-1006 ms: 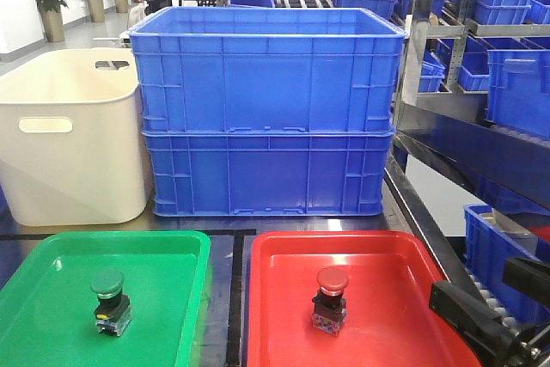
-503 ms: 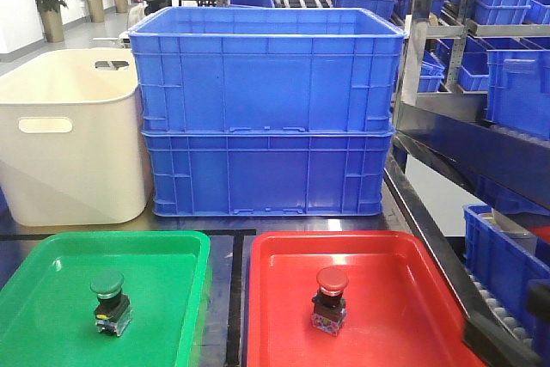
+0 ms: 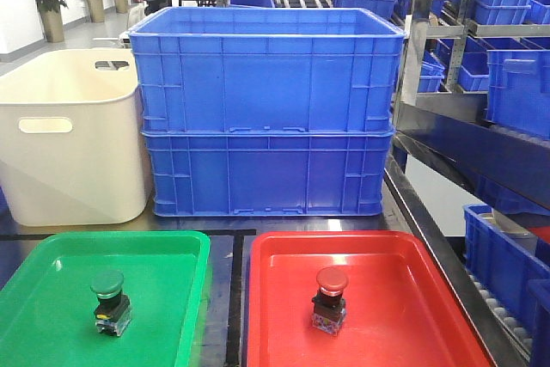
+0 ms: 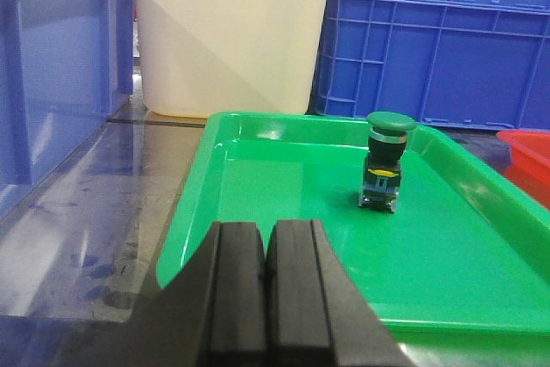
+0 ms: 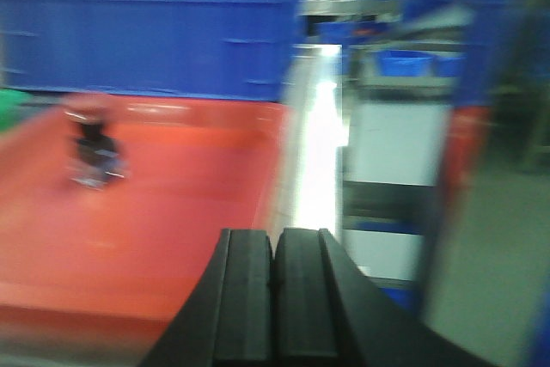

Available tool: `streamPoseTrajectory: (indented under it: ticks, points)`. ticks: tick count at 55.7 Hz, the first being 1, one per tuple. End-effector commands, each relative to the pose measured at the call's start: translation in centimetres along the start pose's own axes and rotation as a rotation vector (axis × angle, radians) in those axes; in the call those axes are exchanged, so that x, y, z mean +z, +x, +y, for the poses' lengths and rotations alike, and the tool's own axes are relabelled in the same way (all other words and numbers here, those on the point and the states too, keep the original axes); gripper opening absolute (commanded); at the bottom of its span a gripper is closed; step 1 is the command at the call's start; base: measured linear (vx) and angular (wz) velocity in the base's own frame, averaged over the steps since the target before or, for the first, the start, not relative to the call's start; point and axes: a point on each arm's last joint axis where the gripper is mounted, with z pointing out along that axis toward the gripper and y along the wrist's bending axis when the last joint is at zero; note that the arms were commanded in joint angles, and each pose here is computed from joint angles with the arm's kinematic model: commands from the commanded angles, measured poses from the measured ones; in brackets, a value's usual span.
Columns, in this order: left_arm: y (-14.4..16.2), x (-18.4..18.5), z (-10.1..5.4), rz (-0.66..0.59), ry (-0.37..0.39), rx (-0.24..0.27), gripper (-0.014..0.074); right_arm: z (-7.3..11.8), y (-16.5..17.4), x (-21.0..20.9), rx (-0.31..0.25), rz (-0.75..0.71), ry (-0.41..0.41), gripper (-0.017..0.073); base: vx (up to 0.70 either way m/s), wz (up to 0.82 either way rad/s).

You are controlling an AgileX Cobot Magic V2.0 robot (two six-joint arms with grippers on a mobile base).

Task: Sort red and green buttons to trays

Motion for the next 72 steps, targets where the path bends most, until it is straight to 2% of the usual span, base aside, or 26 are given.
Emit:
streamPoseTrajectory:
  ticks: [1, 5, 7, 16, 72]
  points:
    - [-1.4, -0.2, -0.1, -0.101, 0.004, -0.007, -0.0008, -0.3, -0.1, -0.4, -0.011, -0.137, 0.069, -0.0015, 0.00, 0.00]
    - [-1.4, -0.2, -0.1, -0.101, 0.004, -0.007, -0.0008, -0.5, 1.1, -0.5, 0.029, -0.169, 0.105, -0.0013, 0.00, 0.00]
    - [-1.4, -0.2, -0.1, -0.101, 0.004, -0.007, -0.0008, -0.6, 1.2, -0.5, 0.052, -0.133, 0.120, -0.0013, 0.00, 0.00]
    - [-1.4, -0.2, -0.1, -0.101, 0.004, -0.007, -0.0008, -0.5, 1.3, -0.5, 0.028, -0.126, 0.110, -0.0012, 0.00, 0.00]
    - [-1.4, -0.2, -0.1, -0.101, 0.004, -0.007, -0.0008, -0.5, 1.3, -0.5, 0.029, -0.126, 0.107, -0.0012, 0.00, 0.00]
